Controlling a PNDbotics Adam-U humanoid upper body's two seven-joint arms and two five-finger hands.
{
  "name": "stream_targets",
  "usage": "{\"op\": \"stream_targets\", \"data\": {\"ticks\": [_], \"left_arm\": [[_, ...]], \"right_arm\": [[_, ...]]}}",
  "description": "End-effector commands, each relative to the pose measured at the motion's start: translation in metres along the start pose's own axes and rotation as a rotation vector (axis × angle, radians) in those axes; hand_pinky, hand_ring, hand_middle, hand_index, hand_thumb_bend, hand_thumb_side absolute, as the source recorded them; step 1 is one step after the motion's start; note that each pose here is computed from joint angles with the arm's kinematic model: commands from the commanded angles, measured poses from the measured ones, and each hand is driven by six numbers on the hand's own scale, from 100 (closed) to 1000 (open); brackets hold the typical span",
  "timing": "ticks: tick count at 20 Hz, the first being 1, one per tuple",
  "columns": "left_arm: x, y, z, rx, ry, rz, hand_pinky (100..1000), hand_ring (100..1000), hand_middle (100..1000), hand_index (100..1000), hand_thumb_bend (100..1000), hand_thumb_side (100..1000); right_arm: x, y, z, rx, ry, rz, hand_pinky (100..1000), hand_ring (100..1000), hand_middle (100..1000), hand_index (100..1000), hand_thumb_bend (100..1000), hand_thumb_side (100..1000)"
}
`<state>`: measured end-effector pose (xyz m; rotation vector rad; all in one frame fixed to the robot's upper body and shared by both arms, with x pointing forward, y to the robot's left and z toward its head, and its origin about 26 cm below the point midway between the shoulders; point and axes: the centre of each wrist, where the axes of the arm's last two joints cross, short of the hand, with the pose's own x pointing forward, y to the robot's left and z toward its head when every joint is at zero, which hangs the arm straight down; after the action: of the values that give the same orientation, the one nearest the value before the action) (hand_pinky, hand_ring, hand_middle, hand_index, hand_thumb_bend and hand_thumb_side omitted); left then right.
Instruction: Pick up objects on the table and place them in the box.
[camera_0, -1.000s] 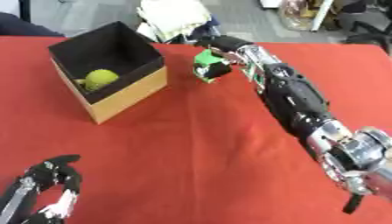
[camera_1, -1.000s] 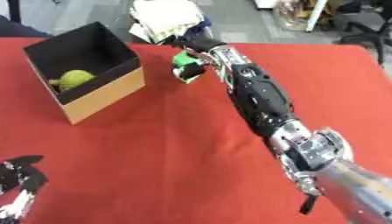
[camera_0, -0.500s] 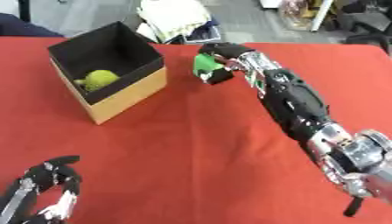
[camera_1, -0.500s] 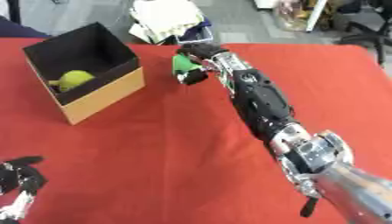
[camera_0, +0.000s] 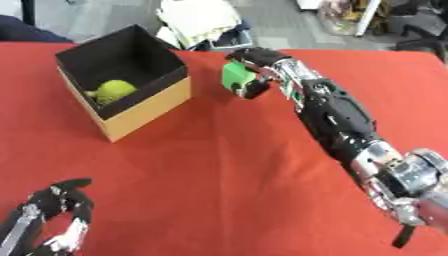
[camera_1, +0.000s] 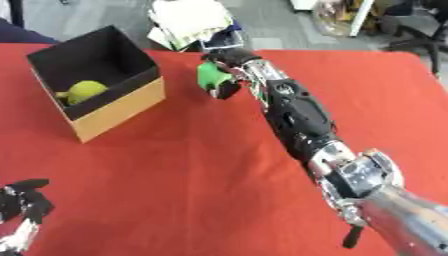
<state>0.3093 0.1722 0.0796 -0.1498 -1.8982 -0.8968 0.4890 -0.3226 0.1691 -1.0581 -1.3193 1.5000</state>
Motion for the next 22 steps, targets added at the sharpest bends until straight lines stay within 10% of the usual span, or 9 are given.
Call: {"op": "stream_targets", "data": {"ticks": [1, 11, 22], "left_arm": [[0.004, 0.004, -0.001, -0.003, -0.014, -0.011, 617, 611, 527, 819, 100, 467], [0.004, 0.003, -0.001, -0.015, -0.015, -0.015, 617, 611, 527, 819, 100, 466], [0.007, -0.003, -0.008, -0.056, -0.039, -0.007, 618, 612, 528, 819, 100, 462]], "right_arm": [[0.004, -0.036, 0.000, -0.098, -0.058, 0.024, 517, 584, 902, 980, 100, 217], [0.039, -0.123, 0.010, -0.307, -0.297, 0.054, 515, 558, 895, 980, 100, 181], [0.081, -0.124, -0.005, -0.247, -0.432, 0.038, 556, 604, 908, 983, 100, 196]]}}
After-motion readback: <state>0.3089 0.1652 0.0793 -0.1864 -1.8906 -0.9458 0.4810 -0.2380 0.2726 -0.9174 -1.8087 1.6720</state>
